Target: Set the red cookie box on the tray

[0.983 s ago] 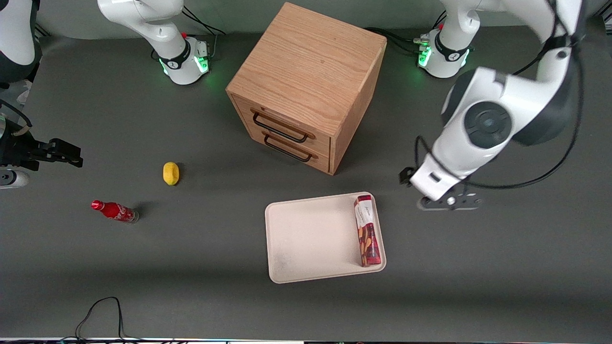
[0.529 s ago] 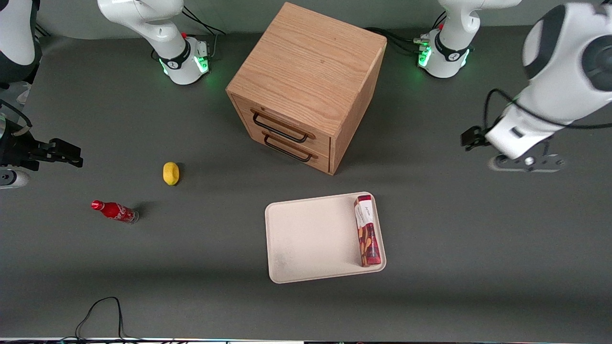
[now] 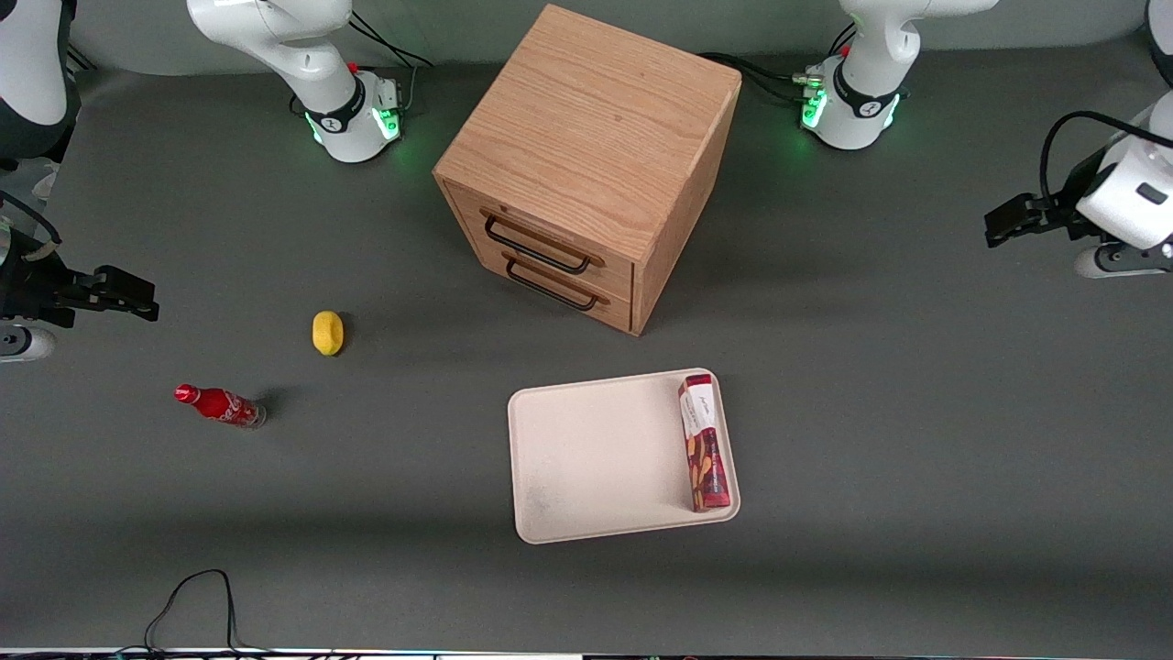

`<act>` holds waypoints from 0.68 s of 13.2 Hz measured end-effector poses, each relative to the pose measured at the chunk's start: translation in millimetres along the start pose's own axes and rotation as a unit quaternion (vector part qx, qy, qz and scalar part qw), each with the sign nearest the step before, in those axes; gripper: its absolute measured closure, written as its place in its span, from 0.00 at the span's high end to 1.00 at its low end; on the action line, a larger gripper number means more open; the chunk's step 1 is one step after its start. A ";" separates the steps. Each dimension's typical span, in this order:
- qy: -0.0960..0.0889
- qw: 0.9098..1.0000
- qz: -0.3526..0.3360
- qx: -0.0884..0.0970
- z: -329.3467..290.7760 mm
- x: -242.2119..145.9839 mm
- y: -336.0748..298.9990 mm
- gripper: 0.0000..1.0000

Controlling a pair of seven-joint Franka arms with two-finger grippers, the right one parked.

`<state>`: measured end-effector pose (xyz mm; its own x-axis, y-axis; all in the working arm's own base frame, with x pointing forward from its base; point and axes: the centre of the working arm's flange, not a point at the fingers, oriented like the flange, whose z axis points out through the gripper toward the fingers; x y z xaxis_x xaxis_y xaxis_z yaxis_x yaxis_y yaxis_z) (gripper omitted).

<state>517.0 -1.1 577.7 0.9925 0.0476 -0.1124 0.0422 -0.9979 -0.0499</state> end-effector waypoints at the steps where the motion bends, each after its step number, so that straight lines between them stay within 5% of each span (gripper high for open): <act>1: 0.001 1.000 0.007 -0.001 -0.5 -0.2 -5.0 1.00; 9: 0.000 1.000 0.020 -0.006 -0.1 0.4 -12.9 1.00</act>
